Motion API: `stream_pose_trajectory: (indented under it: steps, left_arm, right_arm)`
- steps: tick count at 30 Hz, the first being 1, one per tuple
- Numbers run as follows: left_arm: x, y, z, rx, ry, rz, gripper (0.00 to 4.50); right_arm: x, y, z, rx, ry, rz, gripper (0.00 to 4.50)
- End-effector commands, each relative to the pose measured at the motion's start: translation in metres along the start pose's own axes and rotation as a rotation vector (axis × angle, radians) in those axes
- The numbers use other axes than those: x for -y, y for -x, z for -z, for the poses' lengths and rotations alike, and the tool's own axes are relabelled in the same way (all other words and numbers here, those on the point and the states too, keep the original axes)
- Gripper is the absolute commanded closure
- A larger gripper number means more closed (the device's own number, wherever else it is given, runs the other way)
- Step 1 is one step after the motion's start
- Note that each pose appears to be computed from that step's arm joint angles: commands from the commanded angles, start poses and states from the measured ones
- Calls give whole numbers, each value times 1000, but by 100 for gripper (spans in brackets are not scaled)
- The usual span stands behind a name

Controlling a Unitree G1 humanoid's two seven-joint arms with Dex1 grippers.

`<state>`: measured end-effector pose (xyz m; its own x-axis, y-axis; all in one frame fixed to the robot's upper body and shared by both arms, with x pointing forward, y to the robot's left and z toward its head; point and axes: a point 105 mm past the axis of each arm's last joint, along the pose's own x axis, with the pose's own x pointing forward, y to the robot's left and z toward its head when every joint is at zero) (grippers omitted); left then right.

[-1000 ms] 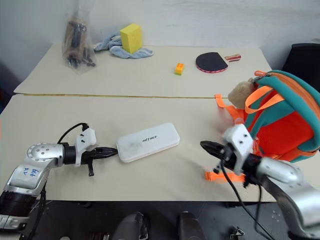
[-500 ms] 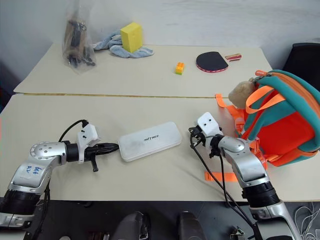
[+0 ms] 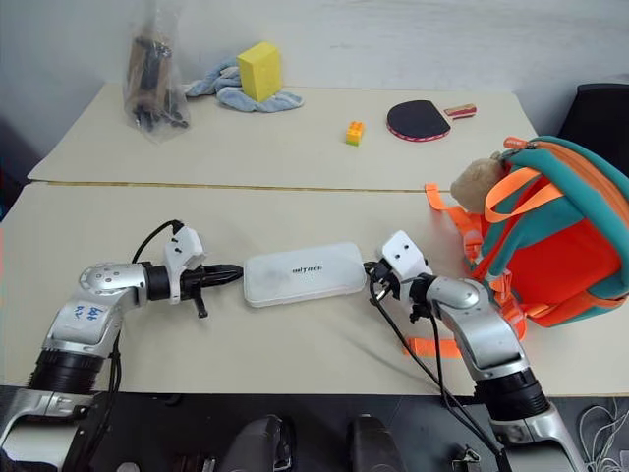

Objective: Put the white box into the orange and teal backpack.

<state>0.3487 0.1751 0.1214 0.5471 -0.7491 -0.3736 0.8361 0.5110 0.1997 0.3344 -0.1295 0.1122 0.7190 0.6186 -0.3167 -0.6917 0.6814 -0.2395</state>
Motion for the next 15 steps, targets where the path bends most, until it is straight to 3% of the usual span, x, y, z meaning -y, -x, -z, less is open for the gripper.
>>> stream_pose_trajectory:
  steps: [1, 4, 7, 13, 15]
  left_arm:
    - [-5, -8, -19, 31, -75, 25, 448]
    - [-10, -3, -10, -12, -55, 38, 448]
    - [-13, 7, 6, -71, 45, 53, 391]
    - [-20, 23, 20, -141, 318, 103, 209]
    - [-26, 19, 7, -63, 394, 111, 156]
  right_arm:
    - [5, 14, -17, 54, 48, 10, 450]
    - [12, 23, -12, 32, 58, 34, 450]
    - [19, 30, -8, 10, 63, 61, 450]
    - [14, 29, -4, 1, 74, 49, 450]
    - [11, 26, -4, 1, 75, 44, 450]
